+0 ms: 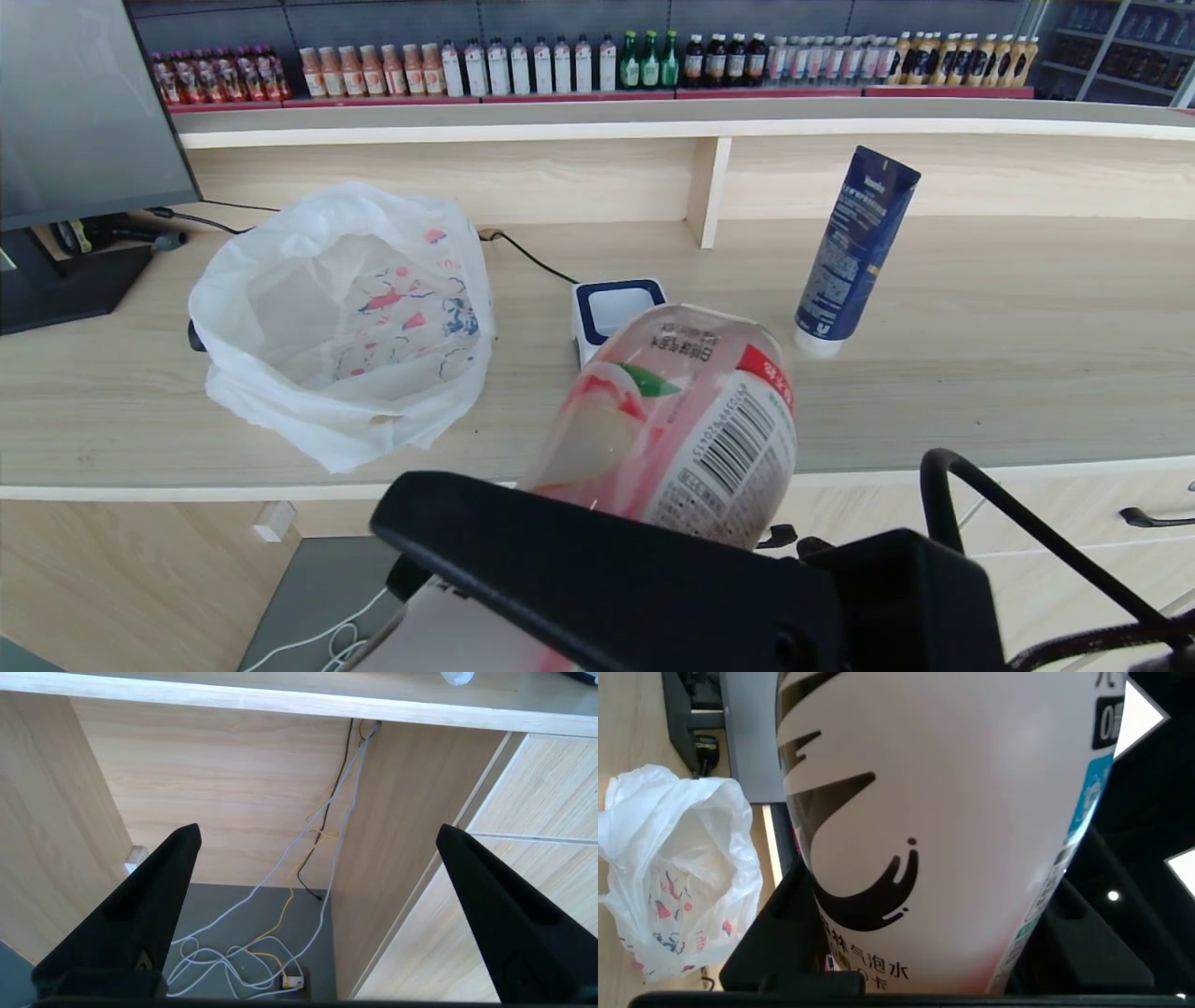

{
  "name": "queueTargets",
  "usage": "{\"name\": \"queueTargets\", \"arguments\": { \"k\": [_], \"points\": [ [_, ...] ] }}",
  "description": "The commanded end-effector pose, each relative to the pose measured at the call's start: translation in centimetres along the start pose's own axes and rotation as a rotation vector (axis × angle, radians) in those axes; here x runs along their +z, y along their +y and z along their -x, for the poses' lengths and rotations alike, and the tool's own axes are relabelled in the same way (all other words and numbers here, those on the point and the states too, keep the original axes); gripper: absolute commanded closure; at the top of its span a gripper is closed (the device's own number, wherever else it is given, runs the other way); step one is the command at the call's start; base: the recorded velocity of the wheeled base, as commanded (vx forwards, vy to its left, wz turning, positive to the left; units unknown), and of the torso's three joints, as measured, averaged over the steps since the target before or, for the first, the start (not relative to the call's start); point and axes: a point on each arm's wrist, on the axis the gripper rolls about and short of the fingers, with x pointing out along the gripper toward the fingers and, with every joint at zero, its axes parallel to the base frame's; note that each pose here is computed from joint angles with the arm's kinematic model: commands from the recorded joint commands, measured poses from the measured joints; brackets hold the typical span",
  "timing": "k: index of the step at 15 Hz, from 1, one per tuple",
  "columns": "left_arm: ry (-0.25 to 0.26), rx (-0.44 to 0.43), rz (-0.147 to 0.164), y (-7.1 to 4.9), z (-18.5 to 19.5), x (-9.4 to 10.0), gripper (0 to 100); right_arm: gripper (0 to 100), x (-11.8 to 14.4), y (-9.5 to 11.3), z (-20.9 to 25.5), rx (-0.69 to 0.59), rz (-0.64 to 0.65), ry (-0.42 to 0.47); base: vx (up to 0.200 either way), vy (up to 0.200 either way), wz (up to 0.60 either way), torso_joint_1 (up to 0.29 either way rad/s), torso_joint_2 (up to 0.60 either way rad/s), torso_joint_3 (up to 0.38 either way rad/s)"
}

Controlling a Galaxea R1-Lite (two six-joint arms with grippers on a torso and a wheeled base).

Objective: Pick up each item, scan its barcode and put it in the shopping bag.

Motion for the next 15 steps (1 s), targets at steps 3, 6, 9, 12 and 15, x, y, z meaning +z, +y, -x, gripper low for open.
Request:
{"name": "queueTargets", "arguments": {
  "k": [3, 6, 9, 12, 15],
  "points": [
    [0.000, 0.000, 0.001, 0.00, 0.00, 0.00, 0, 100, -0.11, -0.33, -0.25, -0.018, 0.002, 0.004, 0.000, 0.000, 0.00, 0.000, 0.00, 0.000],
    [0.000, 0.000, 0.001, 0.00, 0.00, 0.00, 0, 100, -0.11, -0.30, -0.29, -0.018, 0.000, 0.004, 0.000, 0.000, 0.00, 0.000, 0.00, 0.000],
    [0.000, -0.002, 0.001, 0.00, 0.00, 0.00, 0, 100, -0.07, -0.45, -0.37, -0.025, -0.024, 0.003, 0.000, 0.000, 0.00, 0.000, 0.00, 0.000],
    [0.000, 0.000, 0.001, 0.00, 0.00, 0.00, 0, 100, -0.09, -0.43, -0.66, -0.031, -0.107, 0.003, 0.000, 0.000, 0.00, 0.000, 0.00, 0.000],
    [0.000, 0.000, 0.001, 0.00, 0.00, 0.00, 0, 100, -0.33, -0.66, -1.09, -0.050, -0.266, 0.009, 0.000, 0.000, 0.00, 0.000, 0.00, 0.000]
  ]
}}
